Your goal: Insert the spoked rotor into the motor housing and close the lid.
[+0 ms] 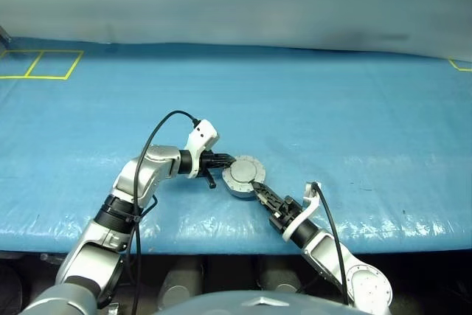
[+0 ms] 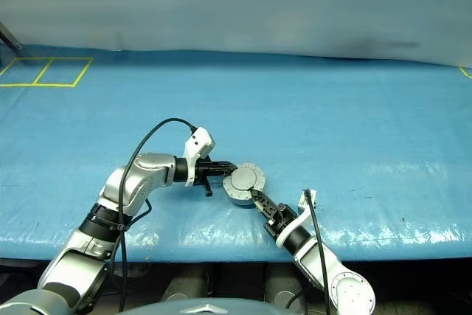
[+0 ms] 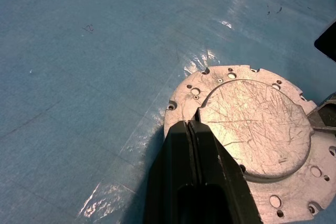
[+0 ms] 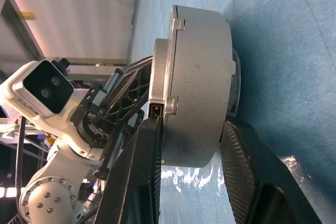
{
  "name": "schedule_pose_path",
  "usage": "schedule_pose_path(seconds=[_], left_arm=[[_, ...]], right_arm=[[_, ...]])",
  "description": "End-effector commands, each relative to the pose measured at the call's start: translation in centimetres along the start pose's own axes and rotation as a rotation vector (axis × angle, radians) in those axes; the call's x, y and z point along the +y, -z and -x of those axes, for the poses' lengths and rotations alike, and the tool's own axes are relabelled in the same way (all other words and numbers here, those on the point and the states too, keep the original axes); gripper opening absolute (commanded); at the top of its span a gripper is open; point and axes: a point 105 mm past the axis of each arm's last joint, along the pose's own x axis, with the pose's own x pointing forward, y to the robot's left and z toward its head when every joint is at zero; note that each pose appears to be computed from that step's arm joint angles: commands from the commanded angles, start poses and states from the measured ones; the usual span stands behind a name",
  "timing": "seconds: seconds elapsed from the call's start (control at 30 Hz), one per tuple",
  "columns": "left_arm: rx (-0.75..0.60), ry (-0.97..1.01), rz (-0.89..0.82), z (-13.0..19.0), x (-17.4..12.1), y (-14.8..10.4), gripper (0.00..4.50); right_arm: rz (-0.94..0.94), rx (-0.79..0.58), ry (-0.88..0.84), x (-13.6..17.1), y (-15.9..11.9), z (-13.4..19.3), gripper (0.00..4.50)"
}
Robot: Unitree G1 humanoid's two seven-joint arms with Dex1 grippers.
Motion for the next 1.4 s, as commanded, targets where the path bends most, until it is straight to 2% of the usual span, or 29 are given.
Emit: schedule_pose_path(seconds=[0.03, 0.13, 0.23, 0.3, 0.37, 0.47, 0.63, 0.8, 0.87, 0.97, 1.33, 1.37, 1.4], left_arm=[[-0.046, -0.021, 0.012, 0.2, 0.1, -1.0, 0.0], [-0.167, -0.111, 0.077, 1.3, 1.0, -2.9, 0.0], [-0.369, -0.164, 0.185, 2.9, 0.8, -5.0, 0.0], [-0.479, -0.196, 0.297, 4.0, 0.6, -5.3, 0.0], [-0.539, -0.208, 0.392, 4.8, 0.3, -4.7, 0.0], [-0.645, -0.228, 0.636, 5.5, 0.0, -2.8, 0.0], [-0.725, -0.221, 0.851, 6.0, -1.6, 0.1, 0.0], [-0.913, -0.106, 1.042, 6.5, -3.4, 0.2, 0.0], [-0.946, -0.084, 1.085, 6.6, -3.7, 0.3, 0.0], [-0.985, -0.058, 1.135, 6.8, -4.0, 0.4, 0.56], [-1.051, -0.011, 1.231, 6.5, -4.5, 0.5, 4.22], [-1.058, -0.009, 1.234, 6.5, -4.4, 0.4, 4.49], [-1.064, -0.008, 1.238, 6.5, -4.4, 0.4, 4.5]], right_arm=[[0.006, 0.002, -0.044, 1.1, 0.1, -0.2, 1.22], [0.0, -0.021, -0.053, 1.3, -0.2, 0.0, 1.22], [-0.018, -0.054, -0.069, 1.6, -0.5, 0.1, 1.22], [-0.024, -0.061, -0.077, 1.8, -0.6, 0.1, 1.22], [-0.031, -0.069, -0.1, 2.3, -0.8, 0.0, 1.22], [-0.056, -0.099, -0.168, 3.8, -1.5, -0.7, 1.22], [-0.049, -0.113, -0.243, 5.6, -2.6, -2.3, 1.22], [-0.017, -0.089, -0.286, 6.8, -3.4, -4.5, 1.22], [-0.008, -0.079, -0.298, 7.2, -3.5, -5.1, 1.22], [-0.004, -0.066, -0.312, 7.6, -3.7, -6.2, 1.22], [0.012, 0.007, -0.355, 9.1, -2.9, -7.9, 1.22], [0.015, 0.016, -0.357, 9.3, -2.6, -7.9, 1.22], [0.018, 0.024, -0.361, 9.4, -2.4, -7.9, 1.22]])
